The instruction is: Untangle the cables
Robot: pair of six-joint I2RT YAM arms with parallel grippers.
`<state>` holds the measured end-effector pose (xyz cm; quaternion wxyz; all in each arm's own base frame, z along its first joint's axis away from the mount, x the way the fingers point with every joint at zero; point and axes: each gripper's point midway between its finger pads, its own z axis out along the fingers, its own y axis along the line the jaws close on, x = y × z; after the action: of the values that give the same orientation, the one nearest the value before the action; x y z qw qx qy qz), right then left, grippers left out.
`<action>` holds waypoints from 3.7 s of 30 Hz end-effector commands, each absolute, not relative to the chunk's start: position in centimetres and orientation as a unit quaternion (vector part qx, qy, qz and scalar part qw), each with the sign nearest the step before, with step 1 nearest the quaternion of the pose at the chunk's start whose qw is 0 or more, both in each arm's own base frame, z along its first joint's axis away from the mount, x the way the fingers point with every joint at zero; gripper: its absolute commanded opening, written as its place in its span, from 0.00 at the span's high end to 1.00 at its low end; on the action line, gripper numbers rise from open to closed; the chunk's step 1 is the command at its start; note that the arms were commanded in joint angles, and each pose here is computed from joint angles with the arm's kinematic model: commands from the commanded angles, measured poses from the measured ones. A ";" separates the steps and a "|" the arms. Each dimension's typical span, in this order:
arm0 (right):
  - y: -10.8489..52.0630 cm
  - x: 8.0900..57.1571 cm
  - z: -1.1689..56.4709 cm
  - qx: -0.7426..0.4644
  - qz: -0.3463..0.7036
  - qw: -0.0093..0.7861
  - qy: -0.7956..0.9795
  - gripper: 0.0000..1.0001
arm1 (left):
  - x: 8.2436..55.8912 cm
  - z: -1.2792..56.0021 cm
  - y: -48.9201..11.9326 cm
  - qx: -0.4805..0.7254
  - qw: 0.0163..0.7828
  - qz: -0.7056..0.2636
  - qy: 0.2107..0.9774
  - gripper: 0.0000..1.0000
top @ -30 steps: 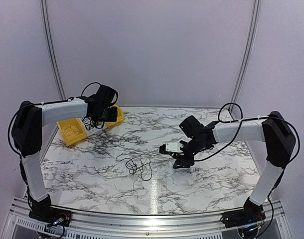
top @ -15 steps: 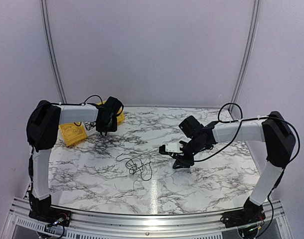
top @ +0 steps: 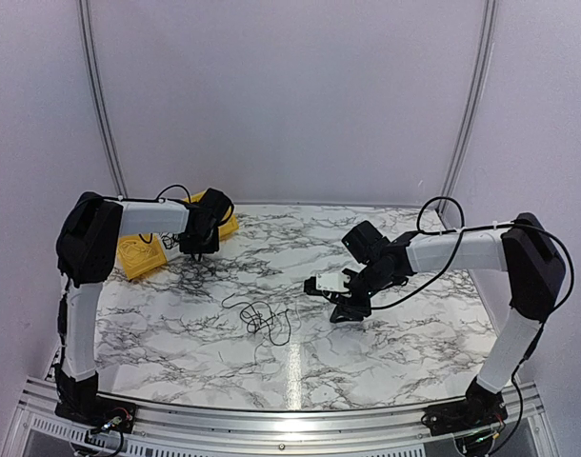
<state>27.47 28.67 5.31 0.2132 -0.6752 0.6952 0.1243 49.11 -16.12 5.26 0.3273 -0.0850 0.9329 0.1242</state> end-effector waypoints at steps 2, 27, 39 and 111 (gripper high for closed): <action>29.5 27.9 7.3 -0.680 0.121 0.235 0.684 0.45 | 49.4 4.4 -15.0 -0.090 0.316 0.144 0.934 0.66; 29.3 28.0 7.2 -0.680 0.116 0.234 0.685 0.45 | 49.6 13.2 -12.7 -0.078 0.381 0.153 0.909 1.00; 29.2 28.0 7.0 -0.680 0.113 0.232 0.686 0.45 | 53.5 13.4 -8.9 -0.106 0.391 0.137 0.904 1.00; 29.5 27.7 4.2 -0.681 0.118 0.196 0.695 0.45 | 50.4 7.9 -16.7 -0.082 0.347 0.062 0.932 0.61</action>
<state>27.56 28.30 3.74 0.1920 -0.6766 0.7022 0.1106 48.76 -16.29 7.97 0.3368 -0.0552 0.9372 0.0718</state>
